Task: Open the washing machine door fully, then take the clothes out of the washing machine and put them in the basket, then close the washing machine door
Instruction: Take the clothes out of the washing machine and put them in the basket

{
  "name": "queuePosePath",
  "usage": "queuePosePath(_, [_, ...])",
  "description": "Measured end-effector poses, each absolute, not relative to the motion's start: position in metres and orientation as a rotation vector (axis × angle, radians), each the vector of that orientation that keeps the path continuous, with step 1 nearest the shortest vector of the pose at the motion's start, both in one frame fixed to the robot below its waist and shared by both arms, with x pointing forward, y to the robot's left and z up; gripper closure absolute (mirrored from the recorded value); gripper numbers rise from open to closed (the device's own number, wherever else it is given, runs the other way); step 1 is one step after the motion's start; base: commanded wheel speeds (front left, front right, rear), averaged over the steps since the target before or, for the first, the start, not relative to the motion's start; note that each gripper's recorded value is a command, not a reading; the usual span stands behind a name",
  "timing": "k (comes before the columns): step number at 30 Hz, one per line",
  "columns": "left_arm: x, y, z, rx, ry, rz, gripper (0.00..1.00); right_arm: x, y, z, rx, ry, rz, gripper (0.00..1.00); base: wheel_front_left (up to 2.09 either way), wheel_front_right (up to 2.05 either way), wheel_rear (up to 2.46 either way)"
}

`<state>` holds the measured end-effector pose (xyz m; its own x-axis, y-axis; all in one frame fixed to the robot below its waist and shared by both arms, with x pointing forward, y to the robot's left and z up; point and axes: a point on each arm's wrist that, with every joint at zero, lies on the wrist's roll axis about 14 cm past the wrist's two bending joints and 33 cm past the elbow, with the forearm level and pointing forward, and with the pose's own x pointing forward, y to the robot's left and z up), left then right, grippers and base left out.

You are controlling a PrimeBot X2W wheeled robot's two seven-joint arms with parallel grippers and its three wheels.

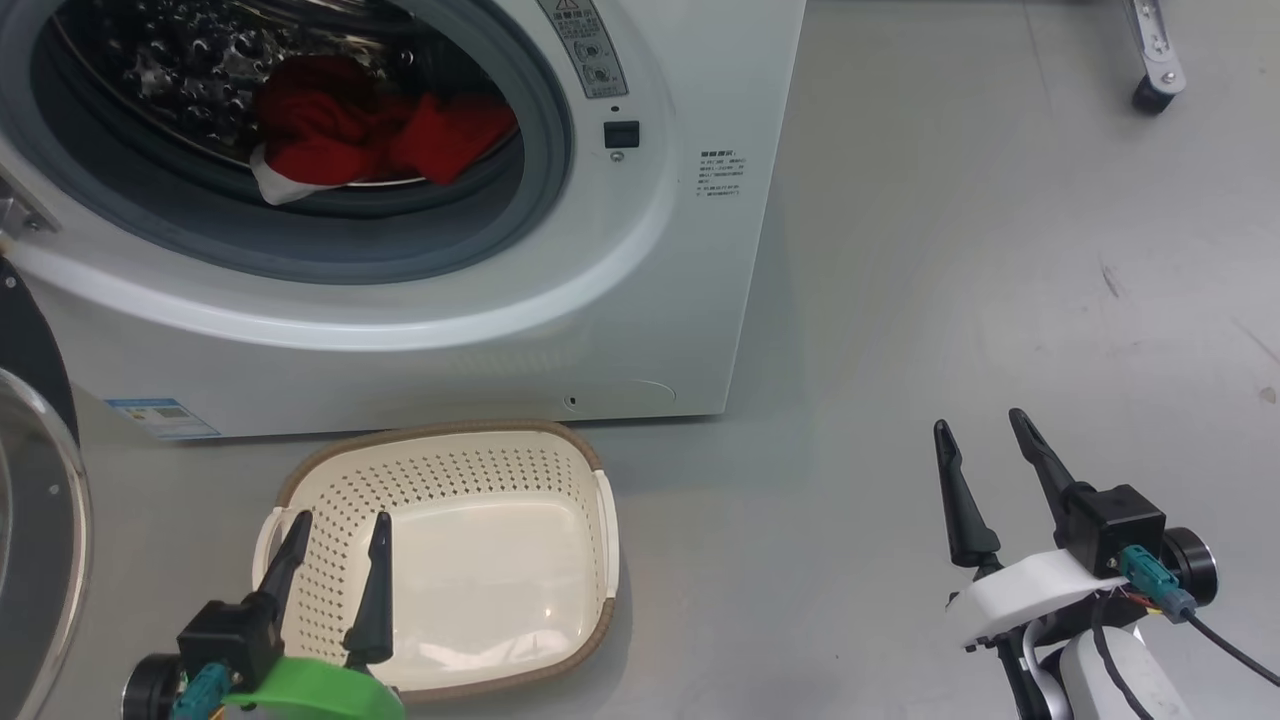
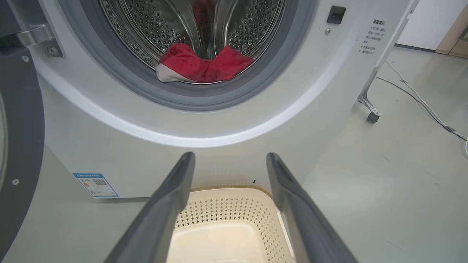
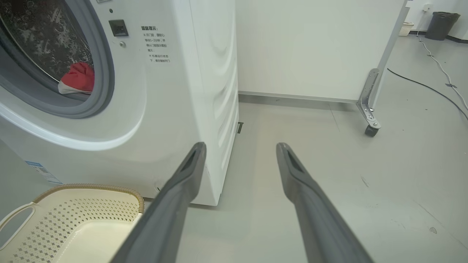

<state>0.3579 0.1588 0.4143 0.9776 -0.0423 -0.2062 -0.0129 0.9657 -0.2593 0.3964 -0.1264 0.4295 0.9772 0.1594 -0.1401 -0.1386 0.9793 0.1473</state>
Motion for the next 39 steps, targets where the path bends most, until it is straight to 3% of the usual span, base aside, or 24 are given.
queuePosePath(17, [0.463,0.136,0.426,-0.249,0.110,-0.109,0.00,0.434,-0.120,0.397,0.148,0.208,0.165,0.00,0.00,0.00,0.00])
queuePosePath(39, [0.586,0.133,0.420,-0.179,0.103,-0.150,0.00,0.449,-0.131,0.363,0.166,0.272,0.133,0.00,0.00,0.00,0.00])
